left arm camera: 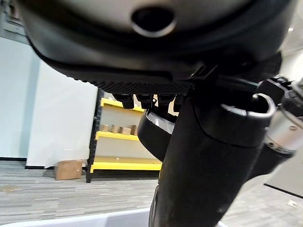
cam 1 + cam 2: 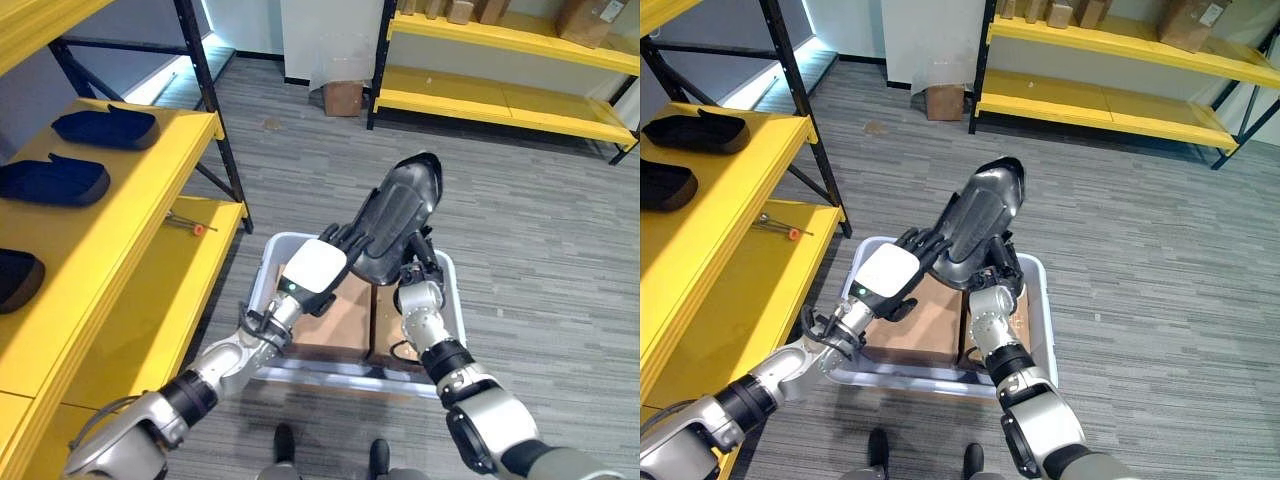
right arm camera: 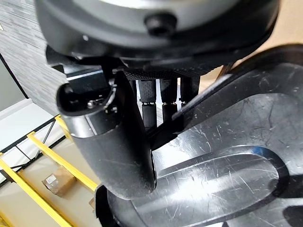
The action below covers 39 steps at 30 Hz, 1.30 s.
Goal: Move parts from the plastic box to the shelf.
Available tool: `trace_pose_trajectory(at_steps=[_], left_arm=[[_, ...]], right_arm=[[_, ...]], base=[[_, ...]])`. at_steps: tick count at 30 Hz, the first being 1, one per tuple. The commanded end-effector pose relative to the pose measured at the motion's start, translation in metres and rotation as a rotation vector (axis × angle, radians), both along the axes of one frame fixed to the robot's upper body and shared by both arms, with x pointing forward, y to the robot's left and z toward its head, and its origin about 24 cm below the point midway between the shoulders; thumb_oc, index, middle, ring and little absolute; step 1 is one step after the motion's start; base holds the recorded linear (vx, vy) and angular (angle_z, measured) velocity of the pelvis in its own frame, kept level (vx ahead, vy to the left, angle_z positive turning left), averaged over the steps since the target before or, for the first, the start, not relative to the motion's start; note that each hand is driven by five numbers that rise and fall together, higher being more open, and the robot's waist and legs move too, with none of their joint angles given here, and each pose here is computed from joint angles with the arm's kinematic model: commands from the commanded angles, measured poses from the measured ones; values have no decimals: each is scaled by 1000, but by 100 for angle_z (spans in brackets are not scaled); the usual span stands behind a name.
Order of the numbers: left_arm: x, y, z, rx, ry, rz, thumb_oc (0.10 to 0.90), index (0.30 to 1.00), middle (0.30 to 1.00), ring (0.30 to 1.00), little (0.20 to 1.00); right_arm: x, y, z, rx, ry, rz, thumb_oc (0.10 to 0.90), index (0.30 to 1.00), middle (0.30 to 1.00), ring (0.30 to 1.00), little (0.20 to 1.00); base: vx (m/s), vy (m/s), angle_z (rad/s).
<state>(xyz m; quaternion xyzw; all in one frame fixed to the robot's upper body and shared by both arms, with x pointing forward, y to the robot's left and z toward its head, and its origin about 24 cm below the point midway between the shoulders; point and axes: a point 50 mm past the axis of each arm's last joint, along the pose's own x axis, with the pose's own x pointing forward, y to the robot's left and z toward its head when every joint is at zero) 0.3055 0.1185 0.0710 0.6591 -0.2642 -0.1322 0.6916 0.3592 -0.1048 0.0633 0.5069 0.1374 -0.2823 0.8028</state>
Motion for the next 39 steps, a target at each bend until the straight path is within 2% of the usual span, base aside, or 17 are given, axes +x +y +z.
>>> trace_pose_trajectory(at_steps=[1, 13, 27, 32, 39], left_arm=[[22, -10, 30, 45, -174, -16, 900, 1000, 1000, 1000, 1000], [24, -16, 45, 126, -247, -75, 900, 1000, 1000, 1000, 1000], [13, 10, 133, 62, -614, -94, 900, 1000, 1000, 1000, 1000], [7, 5, 144, 37, -678, -128, 900, 1000, 1000, 1000, 1000], [6, -9, 132, 67, -624, -190, 900, 1000, 1000, 1000, 1000]], right_arm=[[19, 28, 78, -20, -334, 57, 400, 300, 300, 300, 300], [13, 33, 79, -54, -376, 92, 400, 300, 300, 300, 300], [17, 15, 76, -16, -308, -11, 400, 300, 300, 300, 300], [20, 11, 84, 22, -320, -51, 400, 300, 300, 300, 300], [24, 8, 95, 43, -336, -79, 400, 300, 300, 300, 300]], base=[[0, 0, 0], [-1, 4, -1], [0, 0, 0], [0, 0, 0], [0, 0, 0]])
